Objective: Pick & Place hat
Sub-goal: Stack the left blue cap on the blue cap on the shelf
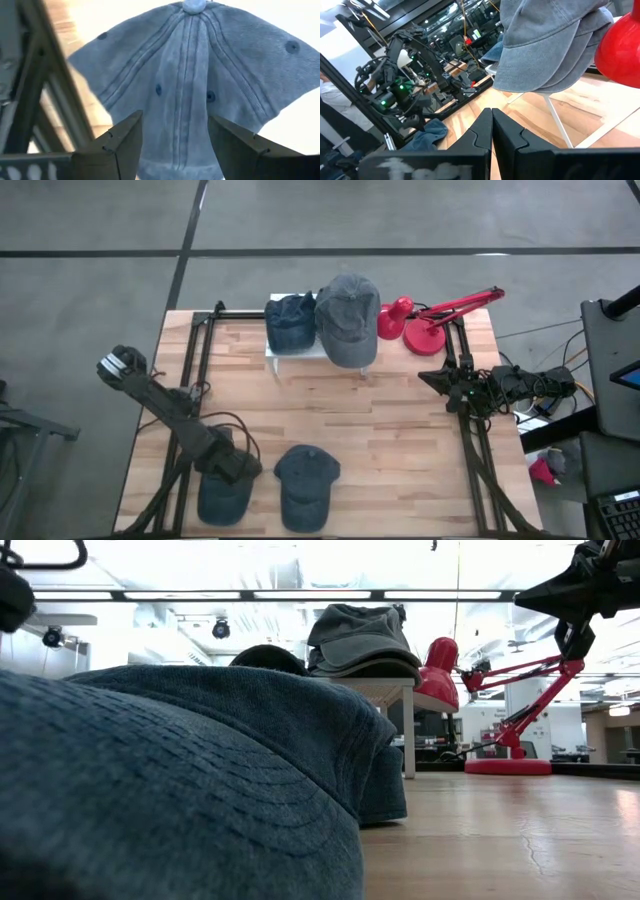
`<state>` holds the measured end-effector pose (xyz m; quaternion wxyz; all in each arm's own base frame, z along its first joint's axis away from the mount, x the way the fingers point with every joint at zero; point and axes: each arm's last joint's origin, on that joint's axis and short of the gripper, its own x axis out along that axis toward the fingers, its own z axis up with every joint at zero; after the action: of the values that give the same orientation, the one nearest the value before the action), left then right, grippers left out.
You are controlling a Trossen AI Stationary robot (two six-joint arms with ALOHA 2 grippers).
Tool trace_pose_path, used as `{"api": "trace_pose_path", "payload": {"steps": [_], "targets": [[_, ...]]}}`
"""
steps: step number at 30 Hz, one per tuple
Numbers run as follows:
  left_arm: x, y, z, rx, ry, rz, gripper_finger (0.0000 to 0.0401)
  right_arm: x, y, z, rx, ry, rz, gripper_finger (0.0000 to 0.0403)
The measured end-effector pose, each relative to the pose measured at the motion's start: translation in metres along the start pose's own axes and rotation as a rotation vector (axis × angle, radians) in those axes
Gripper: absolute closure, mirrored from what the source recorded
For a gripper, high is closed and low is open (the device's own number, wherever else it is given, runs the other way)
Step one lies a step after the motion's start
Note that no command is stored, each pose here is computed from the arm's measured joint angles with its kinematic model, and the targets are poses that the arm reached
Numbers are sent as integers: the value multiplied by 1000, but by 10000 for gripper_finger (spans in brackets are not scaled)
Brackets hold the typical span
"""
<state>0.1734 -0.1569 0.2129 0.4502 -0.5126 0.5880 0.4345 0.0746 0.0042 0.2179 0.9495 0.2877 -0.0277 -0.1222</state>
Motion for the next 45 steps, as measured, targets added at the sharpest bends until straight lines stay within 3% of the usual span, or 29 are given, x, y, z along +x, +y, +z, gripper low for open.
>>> {"api": "trace_pose_path", "payload": {"steps": [14,20,29,37,42,45], "targets": [[62,0,16,41,88,-113,181,0,0,0,6,-5,-6,394],[72,1,19,13,121,-112,228,0,0,0,6,-6,-8,394],[73,4,22,0,75,-114,383,0,0,0,7,-6,-8,394],[60,-1,15,14,92,-119,388,0,0,0,-19,-5,-8,394],[31,-8,6,1,20,-166,389,0,0,0,-22,-5,-8,394],[8,-7,2,-14,-55,-130,389,0,0,0,-20,-5,-8,394]]}}
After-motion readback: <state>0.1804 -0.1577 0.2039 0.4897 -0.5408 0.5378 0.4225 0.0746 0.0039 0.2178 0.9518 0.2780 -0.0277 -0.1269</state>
